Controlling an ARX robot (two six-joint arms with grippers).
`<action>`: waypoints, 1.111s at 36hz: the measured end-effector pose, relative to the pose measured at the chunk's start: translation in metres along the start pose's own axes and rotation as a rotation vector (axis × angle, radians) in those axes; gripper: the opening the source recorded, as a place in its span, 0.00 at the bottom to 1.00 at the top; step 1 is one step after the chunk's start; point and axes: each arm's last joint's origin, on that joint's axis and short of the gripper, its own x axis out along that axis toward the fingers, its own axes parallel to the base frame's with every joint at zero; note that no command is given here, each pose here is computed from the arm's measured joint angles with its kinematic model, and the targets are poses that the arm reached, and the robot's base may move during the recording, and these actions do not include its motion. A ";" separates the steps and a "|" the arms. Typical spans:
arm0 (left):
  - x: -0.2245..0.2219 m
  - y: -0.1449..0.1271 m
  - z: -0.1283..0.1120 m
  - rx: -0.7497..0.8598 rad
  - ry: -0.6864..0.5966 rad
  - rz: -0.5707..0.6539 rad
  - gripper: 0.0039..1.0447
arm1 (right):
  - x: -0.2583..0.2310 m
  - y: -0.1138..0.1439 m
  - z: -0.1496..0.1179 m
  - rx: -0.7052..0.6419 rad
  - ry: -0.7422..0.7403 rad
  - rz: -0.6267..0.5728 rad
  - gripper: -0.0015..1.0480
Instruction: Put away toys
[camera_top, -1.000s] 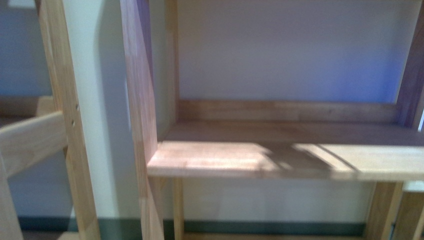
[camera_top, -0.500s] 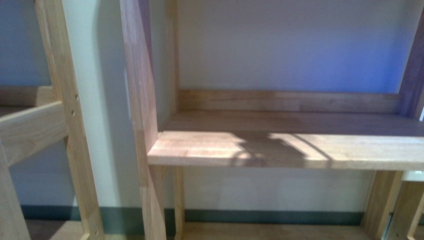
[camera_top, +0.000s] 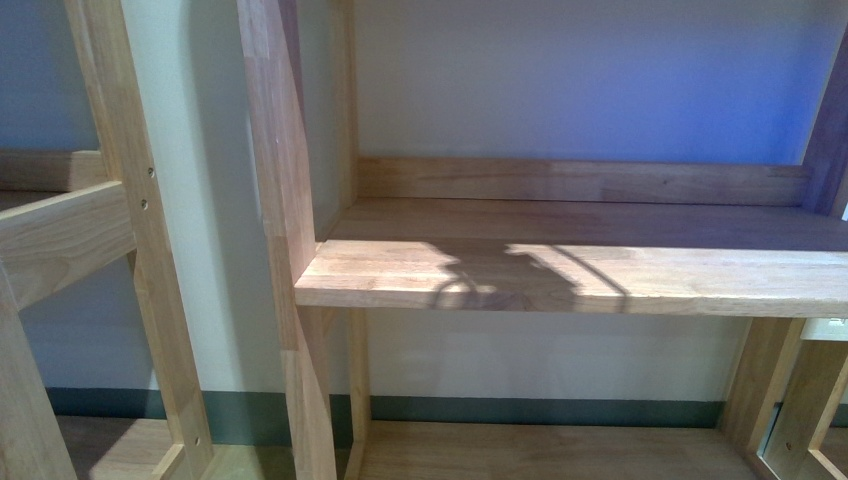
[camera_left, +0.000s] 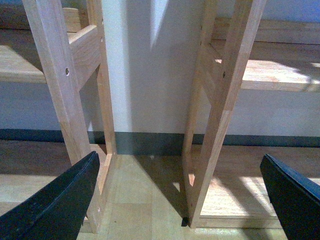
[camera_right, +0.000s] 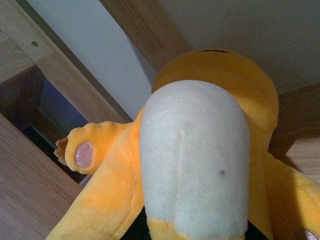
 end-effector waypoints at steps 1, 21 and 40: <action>0.000 0.000 0.000 0.000 0.000 0.000 0.94 | 0.000 0.000 0.000 0.000 0.000 0.002 0.09; 0.000 0.000 0.000 0.000 0.000 0.000 0.94 | -0.002 -0.011 0.010 -0.074 -0.065 -0.039 0.68; 0.000 0.000 0.000 0.000 0.000 0.000 0.94 | -0.039 0.002 0.054 -0.317 -0.238 -0.055 0.94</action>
